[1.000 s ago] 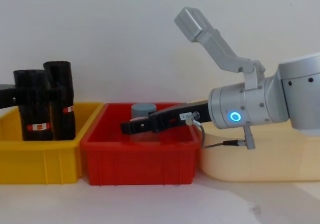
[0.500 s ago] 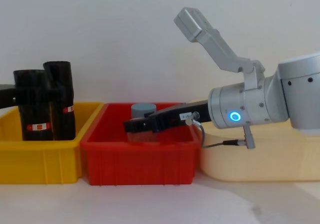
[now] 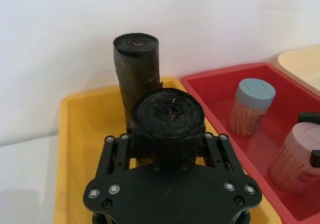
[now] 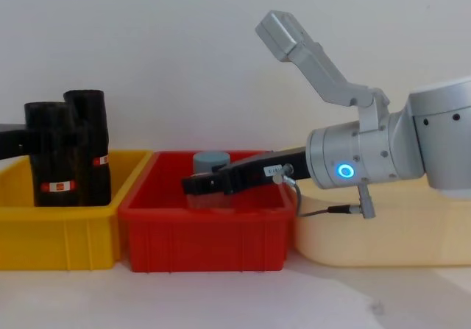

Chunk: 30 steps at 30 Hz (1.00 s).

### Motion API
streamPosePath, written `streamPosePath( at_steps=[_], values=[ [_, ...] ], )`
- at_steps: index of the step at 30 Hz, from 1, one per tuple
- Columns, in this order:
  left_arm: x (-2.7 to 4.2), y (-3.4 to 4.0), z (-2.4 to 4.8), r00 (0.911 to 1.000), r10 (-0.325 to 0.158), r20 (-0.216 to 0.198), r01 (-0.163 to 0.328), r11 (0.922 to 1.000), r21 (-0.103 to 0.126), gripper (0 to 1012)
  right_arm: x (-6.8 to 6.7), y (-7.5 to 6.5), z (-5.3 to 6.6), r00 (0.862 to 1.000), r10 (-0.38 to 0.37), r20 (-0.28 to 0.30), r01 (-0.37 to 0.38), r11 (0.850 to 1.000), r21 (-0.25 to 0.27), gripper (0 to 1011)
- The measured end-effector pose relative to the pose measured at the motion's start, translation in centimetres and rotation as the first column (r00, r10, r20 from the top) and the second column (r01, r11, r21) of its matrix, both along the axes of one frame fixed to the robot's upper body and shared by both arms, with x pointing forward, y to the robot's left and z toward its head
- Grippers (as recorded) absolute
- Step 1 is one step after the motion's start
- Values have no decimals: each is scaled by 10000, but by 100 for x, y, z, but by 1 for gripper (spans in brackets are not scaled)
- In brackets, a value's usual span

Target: Pick up the garbage bag with the one hand and transfer it to the other hand.

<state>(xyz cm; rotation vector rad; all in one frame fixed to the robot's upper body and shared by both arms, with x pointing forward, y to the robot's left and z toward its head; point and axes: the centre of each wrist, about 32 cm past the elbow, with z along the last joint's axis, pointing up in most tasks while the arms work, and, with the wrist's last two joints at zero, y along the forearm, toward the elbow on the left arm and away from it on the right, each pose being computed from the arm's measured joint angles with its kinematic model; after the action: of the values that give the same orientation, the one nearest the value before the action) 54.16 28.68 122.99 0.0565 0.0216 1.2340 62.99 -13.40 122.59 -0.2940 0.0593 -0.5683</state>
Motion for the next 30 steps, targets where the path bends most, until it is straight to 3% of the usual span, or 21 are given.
streamPosePath(
  at_steps=[3,7,23,27,30],
  values=[
    [0,0,0,10000,0,0,0,10000,0,536,0,0,0,10000,-1,0,1,10000,-1,648],
    [0,0,0,10000,0,0,0,10000,0,506,0,0,0,10000,-1,0,1,10000,-2,648],
    [8,-29,9,9999,-36,132,35,10000,85,463,0,-4,2,10000,-2,25,2,10000,38,648],
    [12,-50,48,9995,-79,308,75,9999,140,462,-11,-10,23,9998,49,183,-54,9996,273,648],
    [13,-76,117,9984,-144,553,135,9998,172,462,-19,-15,47,9995,68,316,-82,9990,440,648]
  ],
)
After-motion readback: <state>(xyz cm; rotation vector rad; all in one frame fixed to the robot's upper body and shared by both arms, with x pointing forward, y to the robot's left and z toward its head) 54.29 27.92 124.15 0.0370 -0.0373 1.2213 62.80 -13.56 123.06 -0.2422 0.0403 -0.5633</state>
